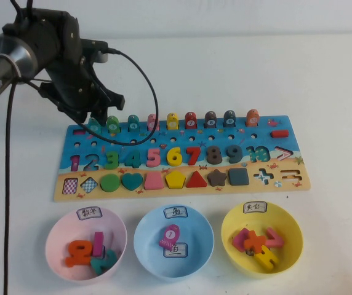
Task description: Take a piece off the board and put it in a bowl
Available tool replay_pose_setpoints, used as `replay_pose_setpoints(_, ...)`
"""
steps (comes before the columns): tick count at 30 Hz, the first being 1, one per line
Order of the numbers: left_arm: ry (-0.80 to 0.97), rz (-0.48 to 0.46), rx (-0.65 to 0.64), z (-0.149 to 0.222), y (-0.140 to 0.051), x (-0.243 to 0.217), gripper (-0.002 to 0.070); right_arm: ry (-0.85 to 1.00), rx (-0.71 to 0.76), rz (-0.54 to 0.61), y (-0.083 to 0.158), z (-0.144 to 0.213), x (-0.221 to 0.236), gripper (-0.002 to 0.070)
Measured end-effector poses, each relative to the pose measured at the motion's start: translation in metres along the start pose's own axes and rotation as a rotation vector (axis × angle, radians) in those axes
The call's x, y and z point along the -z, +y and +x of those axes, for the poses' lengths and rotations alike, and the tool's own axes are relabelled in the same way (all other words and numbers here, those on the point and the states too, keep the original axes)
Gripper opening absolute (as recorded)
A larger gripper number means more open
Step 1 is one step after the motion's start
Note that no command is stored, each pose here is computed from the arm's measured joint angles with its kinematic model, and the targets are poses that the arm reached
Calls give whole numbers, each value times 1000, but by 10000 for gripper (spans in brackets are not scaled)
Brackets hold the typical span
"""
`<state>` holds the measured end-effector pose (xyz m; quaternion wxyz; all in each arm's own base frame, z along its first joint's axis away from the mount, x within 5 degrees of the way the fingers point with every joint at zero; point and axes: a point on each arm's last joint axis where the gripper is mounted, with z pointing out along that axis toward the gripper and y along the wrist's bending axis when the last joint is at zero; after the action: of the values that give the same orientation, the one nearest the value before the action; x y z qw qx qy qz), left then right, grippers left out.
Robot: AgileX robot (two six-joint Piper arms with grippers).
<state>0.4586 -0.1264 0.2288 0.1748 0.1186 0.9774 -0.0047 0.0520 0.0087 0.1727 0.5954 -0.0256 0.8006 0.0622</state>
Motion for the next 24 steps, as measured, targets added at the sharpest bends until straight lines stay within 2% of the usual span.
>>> replay_pose_setpoints(10,-29,-10,26,-3,14,-6,306,0,0,0,0,0,0,-17)
replay_pose_setpoints(24,-22,-6,27,-3,13,-20,306,0,0,0,0,0,0,-17)
